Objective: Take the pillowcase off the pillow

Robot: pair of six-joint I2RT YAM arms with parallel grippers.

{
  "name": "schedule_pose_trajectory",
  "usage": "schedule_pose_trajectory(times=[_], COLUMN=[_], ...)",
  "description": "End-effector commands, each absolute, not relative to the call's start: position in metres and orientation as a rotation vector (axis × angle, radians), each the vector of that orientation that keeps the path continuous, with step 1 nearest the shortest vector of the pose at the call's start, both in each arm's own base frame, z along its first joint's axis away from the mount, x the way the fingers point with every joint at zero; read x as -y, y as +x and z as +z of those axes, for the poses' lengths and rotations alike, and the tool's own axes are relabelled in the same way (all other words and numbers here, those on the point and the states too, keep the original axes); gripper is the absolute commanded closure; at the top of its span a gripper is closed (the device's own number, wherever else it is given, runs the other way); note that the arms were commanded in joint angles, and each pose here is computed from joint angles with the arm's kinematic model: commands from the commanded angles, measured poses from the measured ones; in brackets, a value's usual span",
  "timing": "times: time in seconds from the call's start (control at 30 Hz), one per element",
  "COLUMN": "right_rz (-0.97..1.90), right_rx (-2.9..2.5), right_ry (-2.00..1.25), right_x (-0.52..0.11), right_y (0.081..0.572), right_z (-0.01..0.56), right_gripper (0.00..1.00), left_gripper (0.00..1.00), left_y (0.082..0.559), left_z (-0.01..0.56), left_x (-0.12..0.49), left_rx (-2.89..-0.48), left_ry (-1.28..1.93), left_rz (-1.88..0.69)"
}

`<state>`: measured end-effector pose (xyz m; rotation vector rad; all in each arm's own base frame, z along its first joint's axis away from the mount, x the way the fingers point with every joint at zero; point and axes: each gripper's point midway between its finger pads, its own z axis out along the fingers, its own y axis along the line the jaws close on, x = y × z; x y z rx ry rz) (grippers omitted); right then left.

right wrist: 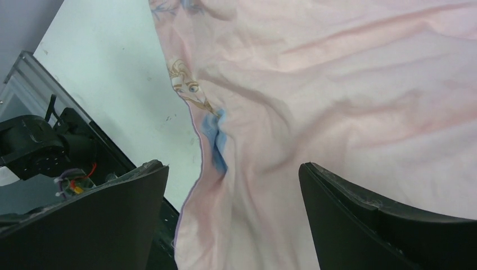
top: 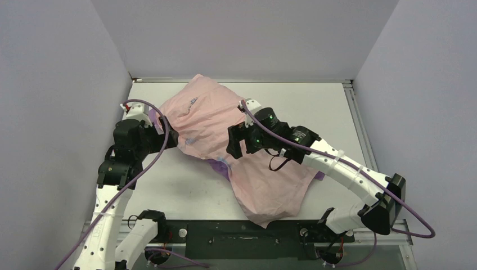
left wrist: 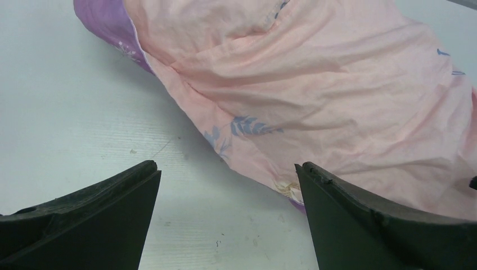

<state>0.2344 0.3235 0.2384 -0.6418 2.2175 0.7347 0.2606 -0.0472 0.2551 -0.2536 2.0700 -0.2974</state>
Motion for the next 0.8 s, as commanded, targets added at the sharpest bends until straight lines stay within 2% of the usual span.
schedule_pose_trajectory(times=[0.0,0.4,0.6,0.77], right_rz=[0.56,0.345,0.082,-0.191], right_rx=[-2.21,-2.301,-2.357,-2.36], right_ry=[-0.603,-0.677,-0.669,-0.61], right_x=[-0.286,-0.247,-0.228,-0.208], right_y=[0.236,0.216,0.218,0.238], right_z=[0.241,0.199,0.168,0.146], right_gripper=[0.1,0.1,0.1,0.1], left_gripper=[0.04,0.04,0.04,0.04], left_y=[0.278,0.326,0.318,0.3], left_z=[0.303,0.33,0.299,0.298], left_x=[0.052,0.077,0.074,0.076], left_rx=[-1.931,-1.949,-1.982,-1.932], left_ry=[-0.185,-0.104,-0.044,0.012], left_rz=[-0.318,-0.421,-0.371,-0.298])
